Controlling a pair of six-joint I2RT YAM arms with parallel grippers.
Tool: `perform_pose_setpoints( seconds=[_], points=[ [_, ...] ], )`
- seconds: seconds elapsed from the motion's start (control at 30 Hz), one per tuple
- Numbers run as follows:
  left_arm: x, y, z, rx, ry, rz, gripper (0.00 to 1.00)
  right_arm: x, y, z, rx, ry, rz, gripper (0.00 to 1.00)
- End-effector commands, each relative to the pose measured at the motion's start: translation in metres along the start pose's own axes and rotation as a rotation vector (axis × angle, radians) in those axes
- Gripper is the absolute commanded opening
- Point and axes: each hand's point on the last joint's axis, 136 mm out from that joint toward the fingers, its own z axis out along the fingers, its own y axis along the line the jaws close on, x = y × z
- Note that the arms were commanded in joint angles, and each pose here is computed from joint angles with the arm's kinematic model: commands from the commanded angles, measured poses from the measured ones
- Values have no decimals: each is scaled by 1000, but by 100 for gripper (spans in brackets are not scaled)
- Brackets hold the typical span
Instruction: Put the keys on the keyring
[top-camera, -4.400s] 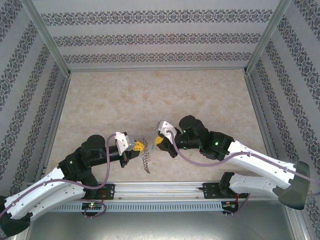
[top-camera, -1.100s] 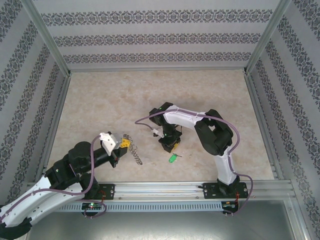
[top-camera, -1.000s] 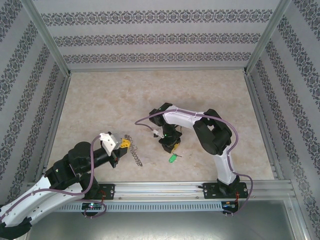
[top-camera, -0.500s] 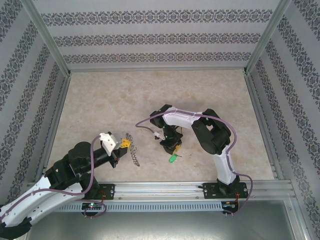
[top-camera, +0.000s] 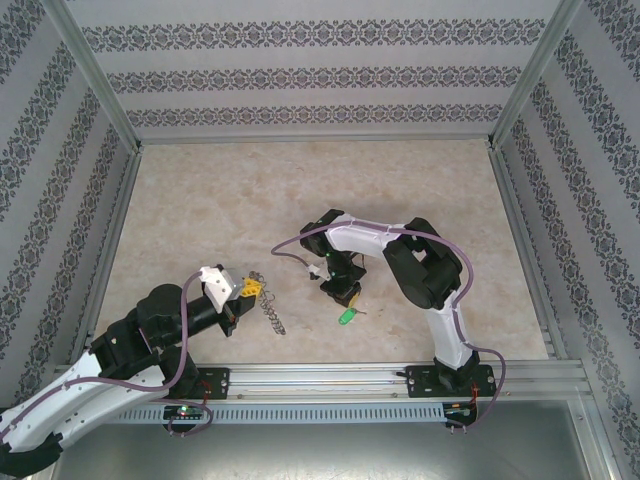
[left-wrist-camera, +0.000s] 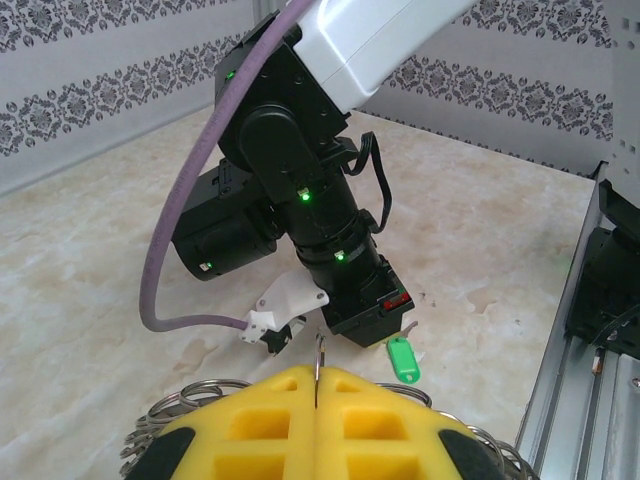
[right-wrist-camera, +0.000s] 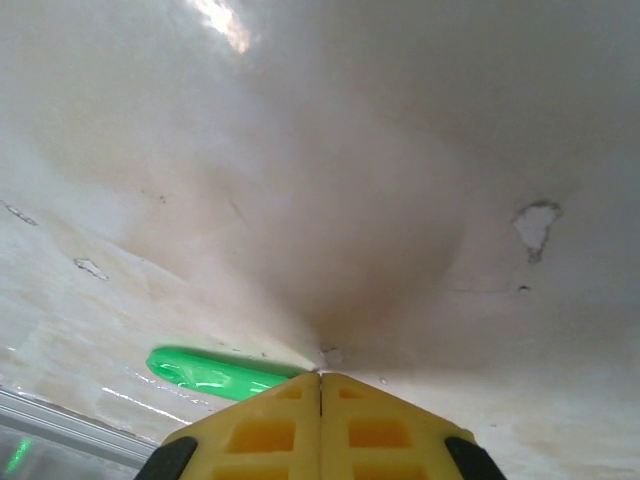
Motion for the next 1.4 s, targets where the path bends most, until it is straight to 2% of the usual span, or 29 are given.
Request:
perform_pose_setpoints(
  seconds=[0.0, 0.1, 0.3, 0.57, 0.67, 0.87, 1.03, 1.17, 1.37],
  points=[
    [-23, -1, -11, -4, -71, 1, 0, 3, 3, -9, 5, -35, 7, 0],
    [-22, 0, -10, -8, -68, 2, 0, -3, 1, -26, 25, -133, 33, 0],
    [-21, 0, -10, -12, -53, 7, 0, -23, 4, -58, 69, -411, 77, 0],
    [-19, 1, -8, -21, -34, 10, 0, -59, 19, -69, 100, -827, 94, 0],
    [-19, 1, -8, -22, -32, 11, 0, -62, 22, -63, 115, -936, 93, 0],
    [-21, 3, -10, -28, -30, 16, 0, -53, 22, -51, 100, -1039, 91, 0],
    [-20, 4, -10, -34, -24, 18, 0, -45, 19, -39, 108, -1006, 89, 1],
    [-19, 4, -9, -34, -16, 17, 0, -38, 19, -45, 121, -996, 79, 19],
    [-20, 4, -11, -37, -23, 15, 0, -23, 19, -59, 124, -891, 78, 30]
  ],
)
